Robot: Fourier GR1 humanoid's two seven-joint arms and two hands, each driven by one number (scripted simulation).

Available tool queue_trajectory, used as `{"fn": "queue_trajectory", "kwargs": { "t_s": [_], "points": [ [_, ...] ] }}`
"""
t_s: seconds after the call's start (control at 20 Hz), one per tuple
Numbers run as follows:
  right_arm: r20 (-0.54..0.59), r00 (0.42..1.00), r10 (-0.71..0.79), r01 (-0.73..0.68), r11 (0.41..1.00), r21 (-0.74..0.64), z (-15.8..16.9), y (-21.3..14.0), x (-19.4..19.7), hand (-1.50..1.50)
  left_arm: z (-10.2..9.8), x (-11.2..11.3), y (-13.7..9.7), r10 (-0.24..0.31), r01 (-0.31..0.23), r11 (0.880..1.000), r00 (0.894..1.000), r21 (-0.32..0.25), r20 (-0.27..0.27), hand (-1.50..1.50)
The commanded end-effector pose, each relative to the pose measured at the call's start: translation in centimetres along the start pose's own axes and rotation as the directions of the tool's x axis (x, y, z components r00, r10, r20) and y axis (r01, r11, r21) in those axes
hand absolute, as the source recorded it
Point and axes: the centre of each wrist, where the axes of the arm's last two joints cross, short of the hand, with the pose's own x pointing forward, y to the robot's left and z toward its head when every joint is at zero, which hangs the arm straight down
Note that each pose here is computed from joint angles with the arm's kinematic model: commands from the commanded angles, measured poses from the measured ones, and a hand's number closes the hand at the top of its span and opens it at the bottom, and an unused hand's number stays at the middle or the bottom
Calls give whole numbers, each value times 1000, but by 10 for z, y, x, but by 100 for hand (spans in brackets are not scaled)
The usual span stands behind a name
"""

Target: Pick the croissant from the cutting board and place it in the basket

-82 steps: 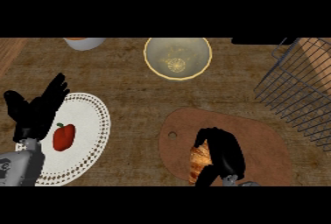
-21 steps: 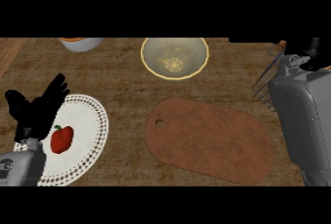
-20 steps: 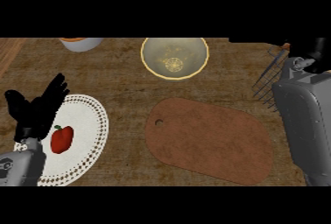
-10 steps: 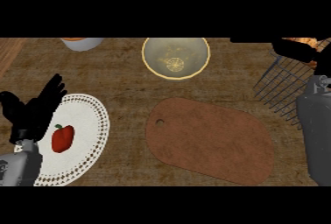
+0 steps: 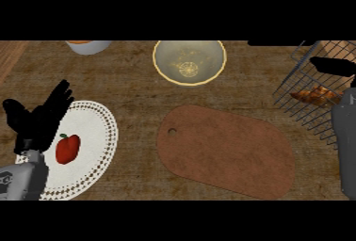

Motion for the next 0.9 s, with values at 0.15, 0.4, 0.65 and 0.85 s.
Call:
{"fn": "queue_trajectory", "kwargs": {
  "t_s": [0.15,0.4,0.65,0.85],
  "points": [
    [26,991,-132,133,989,-65,-1,-1,-6,-150,8,2,1,-9,9,1000,1000,1,-13,0],
    [-53,933,-355,333,912,-239,-29,-61,-19,-150,-2,-1,5,8,-8,1000,1000,9,-21,0],
    [-107,880,-463,416,859,-300,-24,-113,-61,-150,14,-7,8,-16,17,999,1000,32,-21,0],
    [-130,871,-474,446,874,-194,-6,-165,-87,-150,9,0,19,3,-1,999,999,46,-34,0]
  ]
}}
